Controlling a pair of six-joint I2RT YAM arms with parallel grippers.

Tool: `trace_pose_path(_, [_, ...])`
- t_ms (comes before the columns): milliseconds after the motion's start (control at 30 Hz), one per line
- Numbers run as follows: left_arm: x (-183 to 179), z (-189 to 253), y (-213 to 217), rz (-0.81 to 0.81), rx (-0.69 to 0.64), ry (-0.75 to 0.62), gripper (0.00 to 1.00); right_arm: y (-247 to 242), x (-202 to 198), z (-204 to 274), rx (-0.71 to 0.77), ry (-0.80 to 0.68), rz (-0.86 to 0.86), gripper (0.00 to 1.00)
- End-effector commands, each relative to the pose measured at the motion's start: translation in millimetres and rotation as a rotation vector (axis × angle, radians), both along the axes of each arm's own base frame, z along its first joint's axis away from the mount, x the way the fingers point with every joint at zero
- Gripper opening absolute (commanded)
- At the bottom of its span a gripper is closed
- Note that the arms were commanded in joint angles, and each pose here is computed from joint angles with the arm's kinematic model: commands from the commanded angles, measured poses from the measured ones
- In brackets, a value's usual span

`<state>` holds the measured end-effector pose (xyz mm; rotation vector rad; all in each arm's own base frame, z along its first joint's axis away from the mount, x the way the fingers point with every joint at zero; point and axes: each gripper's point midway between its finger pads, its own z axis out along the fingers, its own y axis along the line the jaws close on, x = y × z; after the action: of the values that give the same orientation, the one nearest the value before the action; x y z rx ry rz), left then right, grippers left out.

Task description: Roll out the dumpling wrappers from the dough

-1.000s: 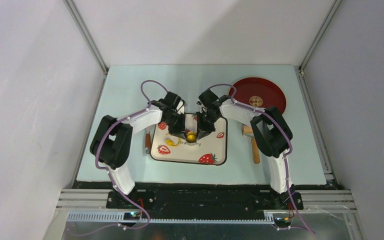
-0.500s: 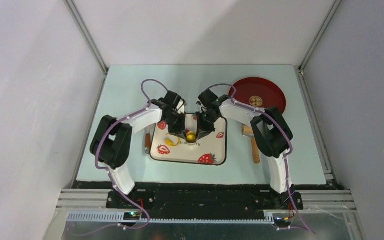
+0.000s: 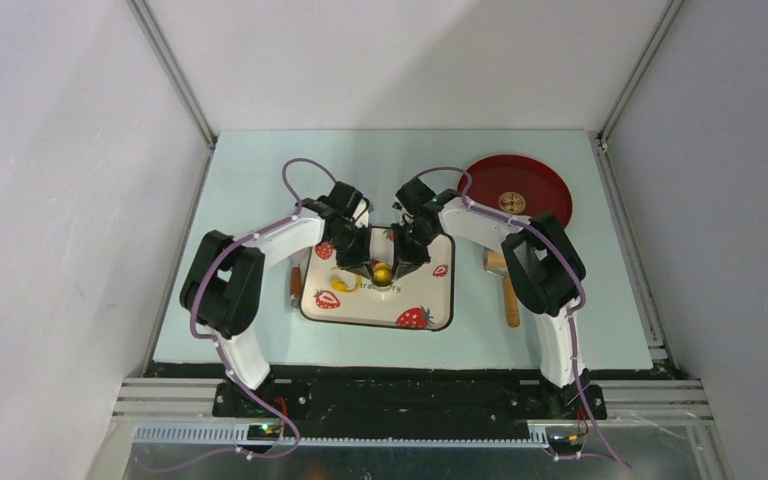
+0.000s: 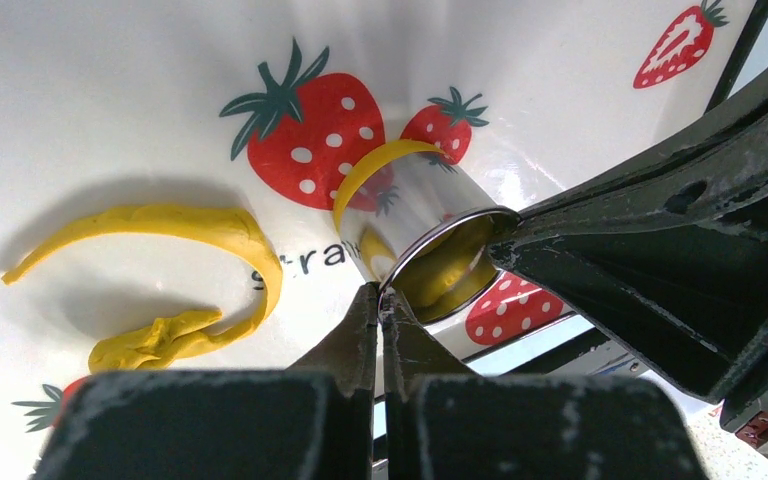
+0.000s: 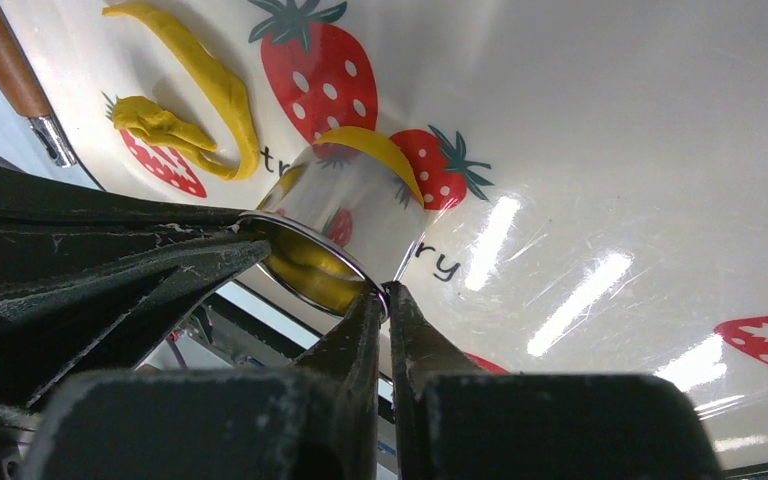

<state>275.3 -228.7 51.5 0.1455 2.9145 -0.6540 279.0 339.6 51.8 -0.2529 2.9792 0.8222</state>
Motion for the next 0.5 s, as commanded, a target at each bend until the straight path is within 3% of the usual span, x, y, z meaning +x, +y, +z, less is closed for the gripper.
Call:
trace_pose_path(0, [2.4,17.1,-10.1,-0.037,-0.045,-0.025,0.00,17.0,8.4,50.6,0.103,-0.087,0.012,0.00])
trace_pose_path(467, [0.8,22.7,-9.9,-0.037,-0.052,-0.033,0.00,17.4,7.5,57.7,0.111,-0.098,0.010,0.00])
